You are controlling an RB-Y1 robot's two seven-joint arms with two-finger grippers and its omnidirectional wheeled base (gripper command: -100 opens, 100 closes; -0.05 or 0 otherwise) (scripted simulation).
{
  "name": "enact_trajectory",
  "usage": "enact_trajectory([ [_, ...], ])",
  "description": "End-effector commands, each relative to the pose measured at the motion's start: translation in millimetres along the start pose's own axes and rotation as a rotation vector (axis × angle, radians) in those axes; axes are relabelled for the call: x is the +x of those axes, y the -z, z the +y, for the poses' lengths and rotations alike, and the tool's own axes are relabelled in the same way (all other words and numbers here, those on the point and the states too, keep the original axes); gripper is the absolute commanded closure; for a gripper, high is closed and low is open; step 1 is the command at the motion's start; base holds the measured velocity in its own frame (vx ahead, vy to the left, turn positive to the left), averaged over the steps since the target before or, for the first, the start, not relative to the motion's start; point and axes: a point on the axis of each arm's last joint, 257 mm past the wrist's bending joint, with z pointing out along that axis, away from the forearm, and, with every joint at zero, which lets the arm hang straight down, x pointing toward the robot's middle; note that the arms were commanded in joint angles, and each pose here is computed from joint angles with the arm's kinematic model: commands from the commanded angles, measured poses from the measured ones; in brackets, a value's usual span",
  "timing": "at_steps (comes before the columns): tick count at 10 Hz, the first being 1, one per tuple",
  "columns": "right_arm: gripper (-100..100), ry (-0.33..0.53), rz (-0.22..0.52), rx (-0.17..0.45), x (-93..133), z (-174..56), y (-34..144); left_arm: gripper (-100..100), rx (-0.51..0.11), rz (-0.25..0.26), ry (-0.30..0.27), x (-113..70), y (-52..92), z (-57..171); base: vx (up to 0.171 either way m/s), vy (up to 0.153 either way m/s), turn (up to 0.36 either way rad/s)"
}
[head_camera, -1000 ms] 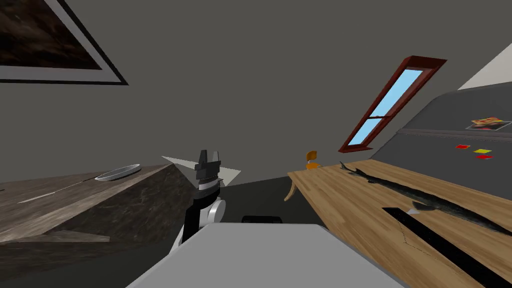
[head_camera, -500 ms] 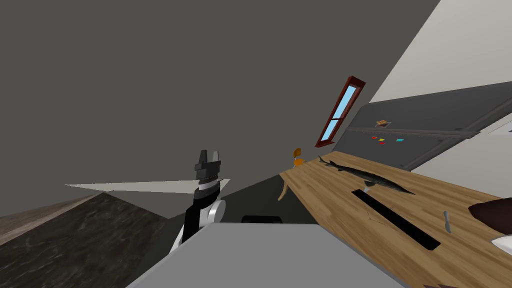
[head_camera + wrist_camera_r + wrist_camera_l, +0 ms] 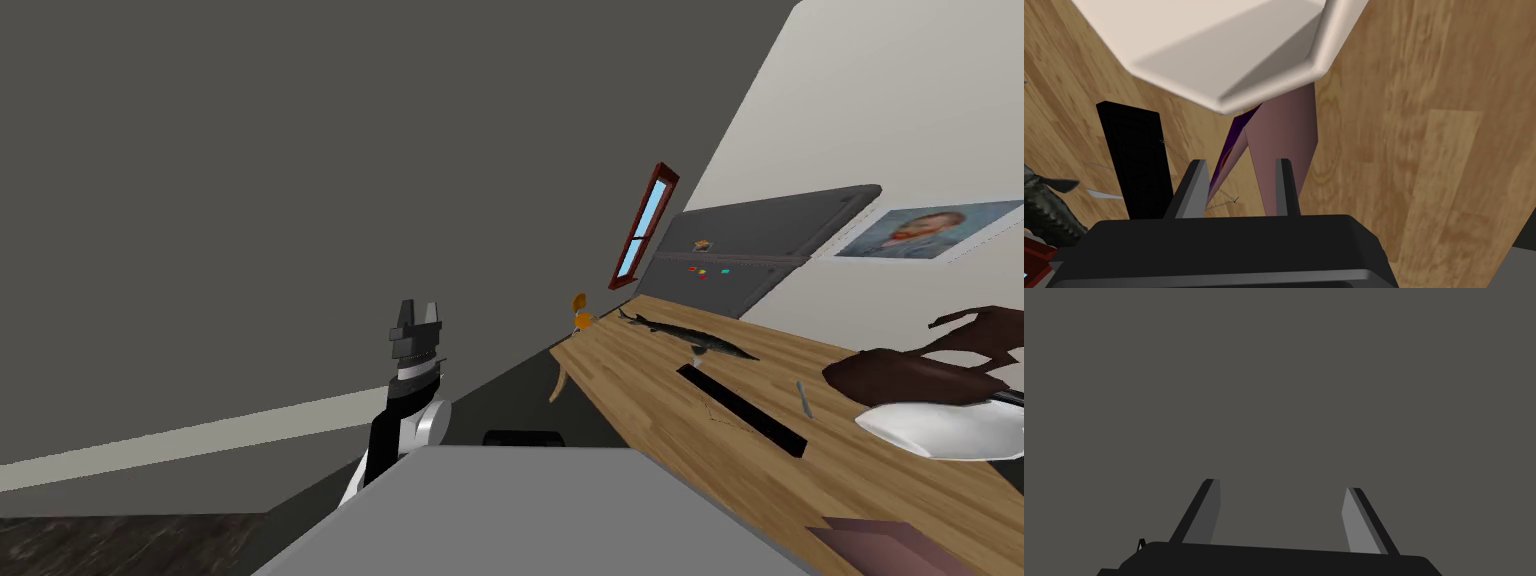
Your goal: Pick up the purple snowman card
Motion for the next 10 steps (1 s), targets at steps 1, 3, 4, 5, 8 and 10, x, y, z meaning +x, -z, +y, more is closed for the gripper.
enact_trajectory([
  [1,100,0.060,-0.033,-0.008,-26,-4,-3.1,0,0.000,0.000,0.000,0.0,0.0,0,0.070,0.017,-0.320],
  [3,100,0.060,-0.033,-0.008,-26,-4,-3.1,0,0.000,0.000,0.000,-0.1,0.1,0,0.075,0.014,-0.181],
  [4,100,0.118,-0.054,-0.009,-47,-10,-2.7,0,0.000,0.000,0.000,0.0,0.0,0,0.102,0.018,-0.319],
  [5,100,0.118,-0.054,-0.009,-47,-10,-2.7,0,0.000,0.000,0.000,-0.1,0.1,0,0.118,0.024,-0.281],
  [8,100,0.176,-0.075,-0.008,-66,-17,-1.6,0,0.000,0.000,0.000,0.0,0.0,0,0.107,0.029,-0.206],
  [10,0,0.174,-0.073,-0.008,-65,-18,-1.4,0,0.000,0.000,0.000,0.0,0.0,0,0.004,0.004,0.004],
])
